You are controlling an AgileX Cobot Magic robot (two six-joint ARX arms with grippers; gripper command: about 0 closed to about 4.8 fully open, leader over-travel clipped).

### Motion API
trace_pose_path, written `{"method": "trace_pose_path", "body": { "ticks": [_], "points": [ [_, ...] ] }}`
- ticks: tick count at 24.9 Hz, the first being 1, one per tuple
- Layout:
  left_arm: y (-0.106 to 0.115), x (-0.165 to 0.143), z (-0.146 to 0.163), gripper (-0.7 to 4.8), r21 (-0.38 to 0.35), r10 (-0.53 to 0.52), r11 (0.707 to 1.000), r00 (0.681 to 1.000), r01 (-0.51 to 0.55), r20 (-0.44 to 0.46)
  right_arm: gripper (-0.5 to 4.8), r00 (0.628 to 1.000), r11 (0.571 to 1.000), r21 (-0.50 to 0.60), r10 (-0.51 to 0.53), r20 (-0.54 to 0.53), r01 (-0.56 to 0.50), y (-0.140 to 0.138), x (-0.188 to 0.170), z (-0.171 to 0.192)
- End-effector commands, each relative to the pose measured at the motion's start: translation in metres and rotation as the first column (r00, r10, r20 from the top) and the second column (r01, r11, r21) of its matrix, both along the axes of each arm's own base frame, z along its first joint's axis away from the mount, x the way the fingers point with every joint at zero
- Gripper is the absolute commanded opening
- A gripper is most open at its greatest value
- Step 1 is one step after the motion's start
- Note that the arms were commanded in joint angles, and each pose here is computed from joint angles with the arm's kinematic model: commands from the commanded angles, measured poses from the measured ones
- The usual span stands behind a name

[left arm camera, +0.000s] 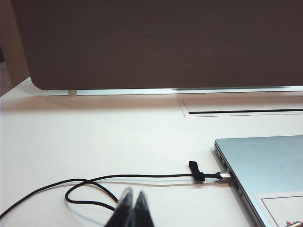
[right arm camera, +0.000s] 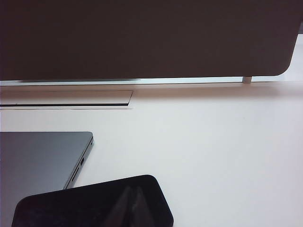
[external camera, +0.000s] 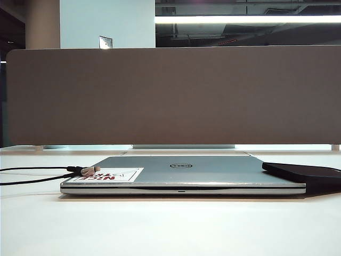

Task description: Pick up the charging cable and the phone, plug the charging cable into the charging port on the phone, and finally place them back on the table.

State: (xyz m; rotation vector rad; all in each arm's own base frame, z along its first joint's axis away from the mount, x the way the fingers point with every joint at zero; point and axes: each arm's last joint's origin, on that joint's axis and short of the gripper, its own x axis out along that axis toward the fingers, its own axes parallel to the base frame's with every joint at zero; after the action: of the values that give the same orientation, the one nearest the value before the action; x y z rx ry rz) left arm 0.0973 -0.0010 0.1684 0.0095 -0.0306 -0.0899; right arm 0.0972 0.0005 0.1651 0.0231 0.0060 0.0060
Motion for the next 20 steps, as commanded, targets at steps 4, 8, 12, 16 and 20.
{"method": "trace_pose_path", "body": {
  "ticks": [4, 8, 12, 16, 20],
  "points": [
    [0.0, 0.0, 0.002, -0.06, 0.0, -0.003, 1.0, 1.0, 0.003, 0.015, -0.05, 1.0, 1.0, 0.006, 0.0, 0.029, 0.0, 0.0, 0.0, 0.003],
    [0.0, 0.0, 0.003, -0.06, -0.038, -0.004, 0.999, 1.0, 0.005, 0.023, -0.05, 0.999, 1.0, 0.006, 0.0, 0.048, 0.0, 0.0, -0.002, 0.01],
    [0.0, -0.004, 0.022, -0.06, -0.076, -0.005, 0.997, 0.996, 0.012, 0.089, -0.05, 0.992, 1.0, 0.008, 0.0, 0.13, -0.001, 0.0, -0.01, 0.044],
    [0.0, -0.009, 0.051, -0.06, -0.117, -0.008, 0.993, 0.984, 0.029, 0.177, -0.05, 0.982, 0.998, 0.061, 0.004, 0.189, -0.016, 0.0, -0.019, 0.088],
    [0.0, -0.001, 0.072, -0.06, -0.132, -0.008, 0.991, 0.989, 0.028, 0.147, -0.05, 0.981, 0.995, 0.052, 0.069, 0.18, -0.079, 0.002, -0.016, 0.125]
  ]
}}
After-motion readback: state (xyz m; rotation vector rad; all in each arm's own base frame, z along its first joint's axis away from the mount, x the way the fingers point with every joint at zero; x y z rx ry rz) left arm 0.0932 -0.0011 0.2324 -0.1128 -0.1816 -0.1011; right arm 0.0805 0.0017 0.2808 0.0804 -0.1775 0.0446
